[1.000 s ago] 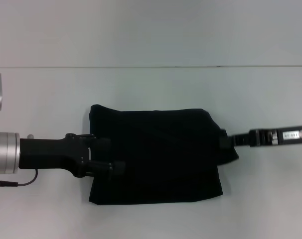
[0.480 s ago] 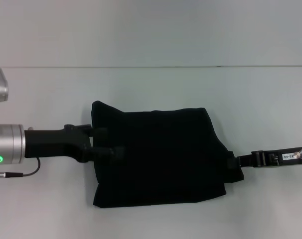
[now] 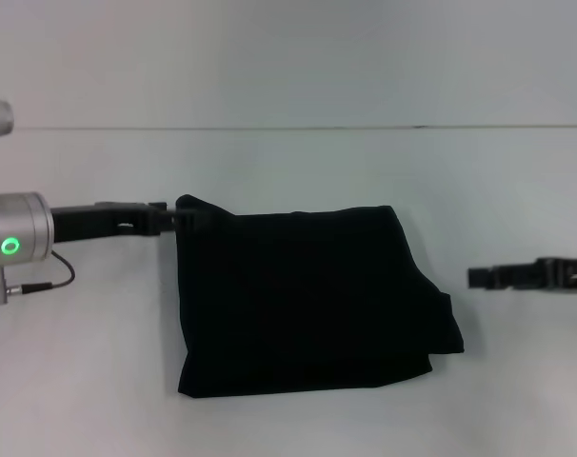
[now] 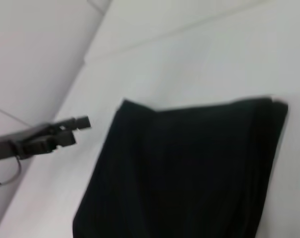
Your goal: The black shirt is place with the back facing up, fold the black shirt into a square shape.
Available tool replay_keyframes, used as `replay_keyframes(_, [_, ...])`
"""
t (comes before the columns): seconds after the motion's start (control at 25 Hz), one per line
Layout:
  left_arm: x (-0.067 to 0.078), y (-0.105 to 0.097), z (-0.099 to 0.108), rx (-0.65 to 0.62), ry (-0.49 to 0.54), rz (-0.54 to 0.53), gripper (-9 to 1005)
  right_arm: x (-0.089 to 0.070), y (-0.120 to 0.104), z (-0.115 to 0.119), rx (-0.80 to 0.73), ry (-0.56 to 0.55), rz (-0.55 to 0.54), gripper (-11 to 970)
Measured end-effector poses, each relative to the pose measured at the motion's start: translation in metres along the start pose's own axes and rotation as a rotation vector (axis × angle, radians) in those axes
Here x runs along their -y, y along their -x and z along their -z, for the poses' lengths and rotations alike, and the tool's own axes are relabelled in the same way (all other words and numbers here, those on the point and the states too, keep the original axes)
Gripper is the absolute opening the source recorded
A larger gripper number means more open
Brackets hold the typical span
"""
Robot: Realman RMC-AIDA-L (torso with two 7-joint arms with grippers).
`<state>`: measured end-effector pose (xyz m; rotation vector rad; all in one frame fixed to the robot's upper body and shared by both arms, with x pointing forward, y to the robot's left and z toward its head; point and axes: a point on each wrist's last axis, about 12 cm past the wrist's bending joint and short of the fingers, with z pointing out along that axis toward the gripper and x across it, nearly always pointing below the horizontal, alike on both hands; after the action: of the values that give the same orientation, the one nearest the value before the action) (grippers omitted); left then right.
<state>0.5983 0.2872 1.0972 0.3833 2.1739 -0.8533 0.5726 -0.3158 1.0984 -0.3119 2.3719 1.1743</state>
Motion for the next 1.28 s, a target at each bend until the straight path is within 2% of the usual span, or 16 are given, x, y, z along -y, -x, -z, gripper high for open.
replay_keyframes(0.16, [-0.006, 0.009, -0.001, 0.017, 0.056, 0.114, 931, 0.002, 0.007, 0.019, 0.064, -0.006, 0.006, 394])
replay_keyframes(0.2, [-0.006, 0.009, -0.001, 0.017, 0.056, 0.114, 931, 0.003, 0.008, 0.021, 0.073, -0.01, 0.008, 434])
replay_keyframes(0.24, [-0.009, 0.012, -0.003, 0.016, 0.093, 0.173, 930, 0.003, 0.009, 0.023, 0.078, -0.013, 0.01, 483])
replay_keyframes(0.4, [-0.014, 0.013, -0.004, 0.0, 0.161, 0.233, 930, 0.005, 0.012, 0.024, 0.093, -0.029, 0.021, 679])
replay_keyframes(0.52, [-0.017, 0.013, -0.006, -0.027, 0.202, 0.264, 929, 0.004, 0.014, 0.022, 0.091, -0.036, 0.033, 760])
replay_keyframes(0.92, [-0.001, 0.017, -0.029, -0.135, 0.162, 0.222, 928, 0.002, 0.014, 0.017, 0.084, -0.03, 0.063, 755])
replay_keyframes(1.28, [0.006, 0.025, -0.044, -0.138, 0.159, 0.201, 927, 0.004, 0.014, 0.015, 0.089, -0.042, 0.076, 750])
